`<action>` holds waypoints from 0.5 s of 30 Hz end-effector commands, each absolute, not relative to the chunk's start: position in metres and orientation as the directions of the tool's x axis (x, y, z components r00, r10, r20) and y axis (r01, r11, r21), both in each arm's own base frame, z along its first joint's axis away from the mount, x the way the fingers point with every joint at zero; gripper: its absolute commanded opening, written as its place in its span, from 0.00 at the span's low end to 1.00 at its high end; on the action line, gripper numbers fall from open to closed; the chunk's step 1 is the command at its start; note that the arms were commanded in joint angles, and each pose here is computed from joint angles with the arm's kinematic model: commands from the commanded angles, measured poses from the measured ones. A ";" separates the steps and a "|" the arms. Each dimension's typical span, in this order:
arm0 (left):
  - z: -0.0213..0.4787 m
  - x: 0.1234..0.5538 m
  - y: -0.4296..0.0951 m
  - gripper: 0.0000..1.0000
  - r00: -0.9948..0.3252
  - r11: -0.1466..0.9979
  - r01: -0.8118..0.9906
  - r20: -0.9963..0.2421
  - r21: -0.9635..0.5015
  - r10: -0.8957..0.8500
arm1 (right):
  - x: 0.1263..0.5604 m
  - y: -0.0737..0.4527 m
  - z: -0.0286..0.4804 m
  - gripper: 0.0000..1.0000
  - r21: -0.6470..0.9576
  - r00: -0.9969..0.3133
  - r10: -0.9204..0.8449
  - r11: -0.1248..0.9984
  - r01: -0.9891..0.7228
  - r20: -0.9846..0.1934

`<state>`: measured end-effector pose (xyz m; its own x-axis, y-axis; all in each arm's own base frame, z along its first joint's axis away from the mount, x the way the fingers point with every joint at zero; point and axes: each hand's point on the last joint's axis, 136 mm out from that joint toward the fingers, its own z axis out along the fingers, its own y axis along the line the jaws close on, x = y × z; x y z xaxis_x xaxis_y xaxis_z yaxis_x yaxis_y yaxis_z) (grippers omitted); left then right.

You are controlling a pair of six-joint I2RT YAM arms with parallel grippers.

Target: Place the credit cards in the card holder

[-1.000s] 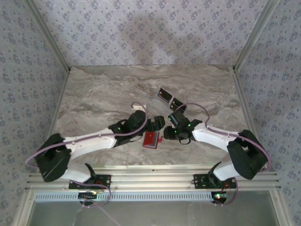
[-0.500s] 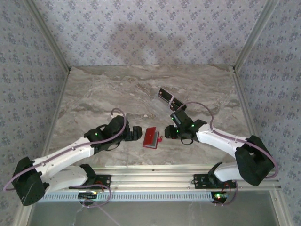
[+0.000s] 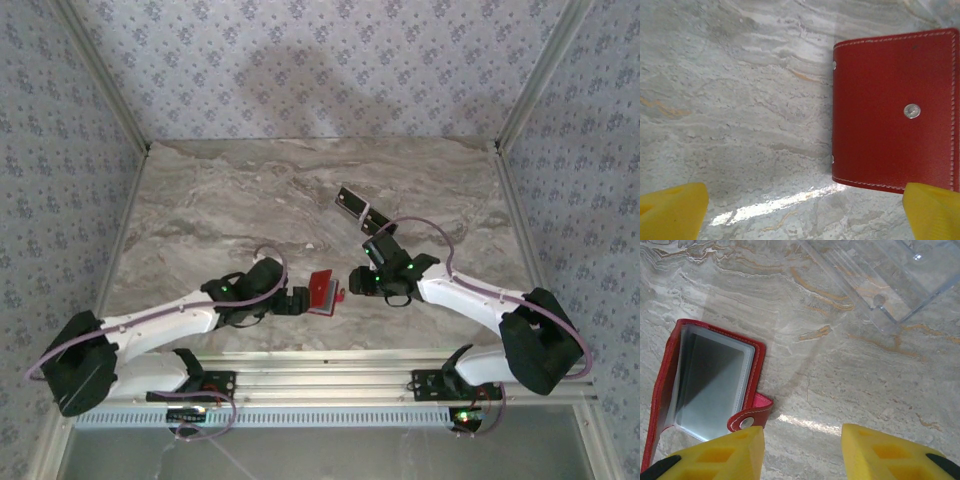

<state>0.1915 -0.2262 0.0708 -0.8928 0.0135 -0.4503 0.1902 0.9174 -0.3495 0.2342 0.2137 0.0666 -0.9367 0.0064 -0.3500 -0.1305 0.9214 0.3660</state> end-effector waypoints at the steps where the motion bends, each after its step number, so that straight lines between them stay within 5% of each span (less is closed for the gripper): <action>1: 0.084 0.201 -0.246 1.00 -0.876 0.902 0.221 -0.482 -0.371 0.017 | 0.237 0.219 0.072 0.47 0.386 -0.939 0.023 0.915 -0.119 -0.344; 15: 0.053 0.201 -0.254 1.00 -0.887 0.933 0.226 -0.455 -0.279 0.079 | 0.235 0.225 0.069 0.47 0.390 -0.941 0.010 0.911 -0.131 -0.339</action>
<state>0.1979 -0.2510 0.0517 -0.8979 0.0674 -0.4350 0.2156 0.9290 -0.3010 0.2327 0.2181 0.0639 -0.9400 0.0046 -0.3411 -0.1308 0.9186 0.3729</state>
